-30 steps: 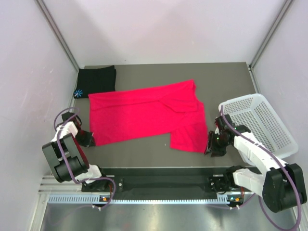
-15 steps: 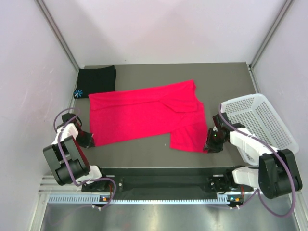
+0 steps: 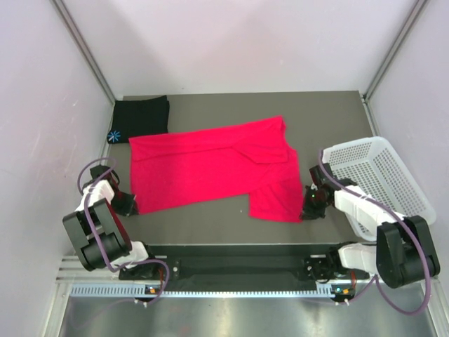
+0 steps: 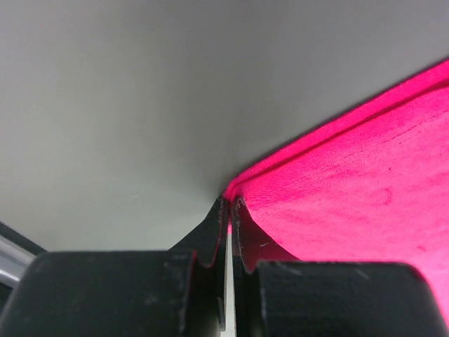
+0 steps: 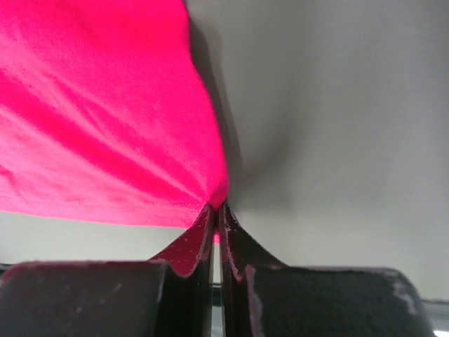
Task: Fold and stack the t-shirts
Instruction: Fold the tshirt
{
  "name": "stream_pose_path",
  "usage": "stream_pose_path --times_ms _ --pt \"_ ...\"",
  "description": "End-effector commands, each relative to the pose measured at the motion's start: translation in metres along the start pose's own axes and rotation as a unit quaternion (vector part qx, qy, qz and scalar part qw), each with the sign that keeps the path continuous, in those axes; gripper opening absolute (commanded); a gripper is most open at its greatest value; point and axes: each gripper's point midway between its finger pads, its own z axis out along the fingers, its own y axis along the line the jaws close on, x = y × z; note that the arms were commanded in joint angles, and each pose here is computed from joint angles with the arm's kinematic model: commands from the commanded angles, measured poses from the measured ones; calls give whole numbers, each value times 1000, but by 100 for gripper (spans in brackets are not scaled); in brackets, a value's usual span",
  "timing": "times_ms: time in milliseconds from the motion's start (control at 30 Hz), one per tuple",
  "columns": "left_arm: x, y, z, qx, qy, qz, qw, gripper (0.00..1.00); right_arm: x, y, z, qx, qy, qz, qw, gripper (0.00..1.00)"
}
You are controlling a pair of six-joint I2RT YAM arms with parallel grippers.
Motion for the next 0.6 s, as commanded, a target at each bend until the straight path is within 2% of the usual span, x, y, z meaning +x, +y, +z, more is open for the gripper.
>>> stream_pose_path --times_ms 0,200,400,567 --pt "-1 18 -9 -45 -10 -16 999 0 -2 -11 -13 21 -25 -9 999 0" --pt "-2 39 -35 -86 -41 -51 994 0 15 -9 -45 0 -14 -24 1000 0" --pt "5 51 -45 -104 -40 -68 991 0 37 -3 -68 -42 2 -34 999 0" --pt "-3 44 -53 -85 -57 -48 994 0 2 13 -91 -49 -53 -69 995 0"
